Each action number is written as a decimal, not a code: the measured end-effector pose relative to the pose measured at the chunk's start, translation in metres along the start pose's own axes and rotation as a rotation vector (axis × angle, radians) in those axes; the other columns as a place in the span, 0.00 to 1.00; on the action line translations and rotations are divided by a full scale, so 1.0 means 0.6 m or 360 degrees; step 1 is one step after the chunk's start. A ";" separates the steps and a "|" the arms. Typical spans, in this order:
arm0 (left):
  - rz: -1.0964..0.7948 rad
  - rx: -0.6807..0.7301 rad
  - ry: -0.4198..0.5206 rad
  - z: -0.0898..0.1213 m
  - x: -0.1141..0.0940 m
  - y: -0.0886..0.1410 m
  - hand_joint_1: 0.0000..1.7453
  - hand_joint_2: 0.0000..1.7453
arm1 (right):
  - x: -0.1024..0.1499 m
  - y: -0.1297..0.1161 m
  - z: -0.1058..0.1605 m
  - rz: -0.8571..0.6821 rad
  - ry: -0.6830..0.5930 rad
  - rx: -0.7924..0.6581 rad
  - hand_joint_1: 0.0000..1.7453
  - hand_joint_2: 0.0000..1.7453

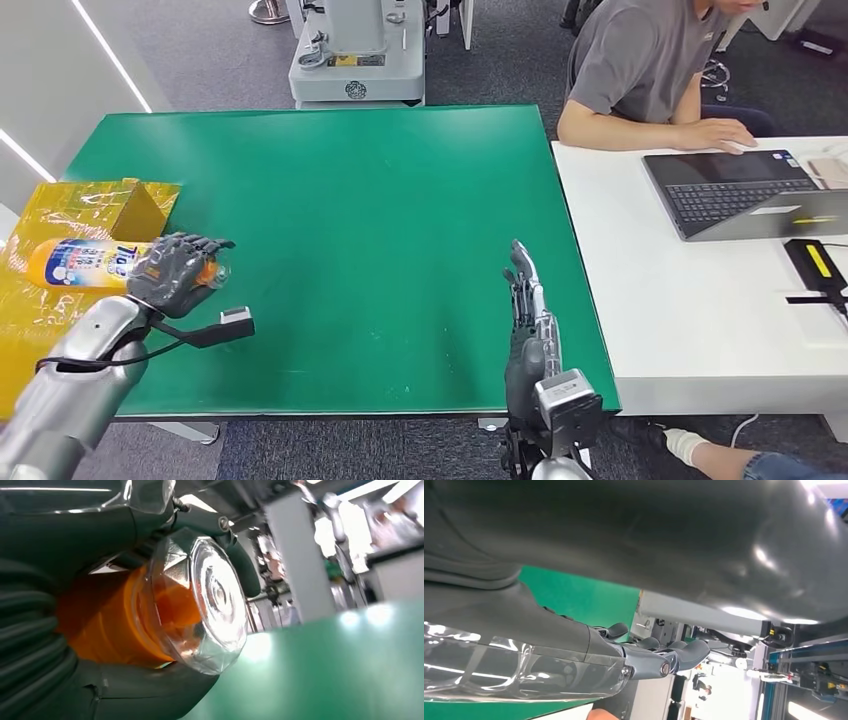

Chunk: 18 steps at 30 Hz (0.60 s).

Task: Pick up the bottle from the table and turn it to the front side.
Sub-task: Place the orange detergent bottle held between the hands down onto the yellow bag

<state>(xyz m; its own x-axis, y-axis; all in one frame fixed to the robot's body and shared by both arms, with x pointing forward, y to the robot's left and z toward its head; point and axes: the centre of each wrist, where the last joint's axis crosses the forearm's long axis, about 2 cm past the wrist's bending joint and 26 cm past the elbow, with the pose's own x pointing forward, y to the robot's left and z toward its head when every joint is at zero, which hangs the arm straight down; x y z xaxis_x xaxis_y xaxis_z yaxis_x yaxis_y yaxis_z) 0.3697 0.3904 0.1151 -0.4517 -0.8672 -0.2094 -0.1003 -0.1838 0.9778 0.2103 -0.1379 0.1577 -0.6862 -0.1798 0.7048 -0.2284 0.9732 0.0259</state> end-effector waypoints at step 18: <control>-0.0315 -0.0495 0.0001 0.016 0.000 -0.067 1.00 1.00 | 0.000 -0.002 -0.007 0.0035 -0.0028 -0.0011 0.00 0.00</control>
<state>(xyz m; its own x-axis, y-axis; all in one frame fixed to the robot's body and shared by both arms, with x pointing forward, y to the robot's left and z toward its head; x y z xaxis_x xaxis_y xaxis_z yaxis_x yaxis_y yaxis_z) 0.3654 0.4023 0.0754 -0.4501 -0.8012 -0.3944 0.0886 -0.4796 0.8730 0.2135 -0.1383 0.1607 -0.7028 -0.1609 0.6929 -0.2084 0.9779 0.0158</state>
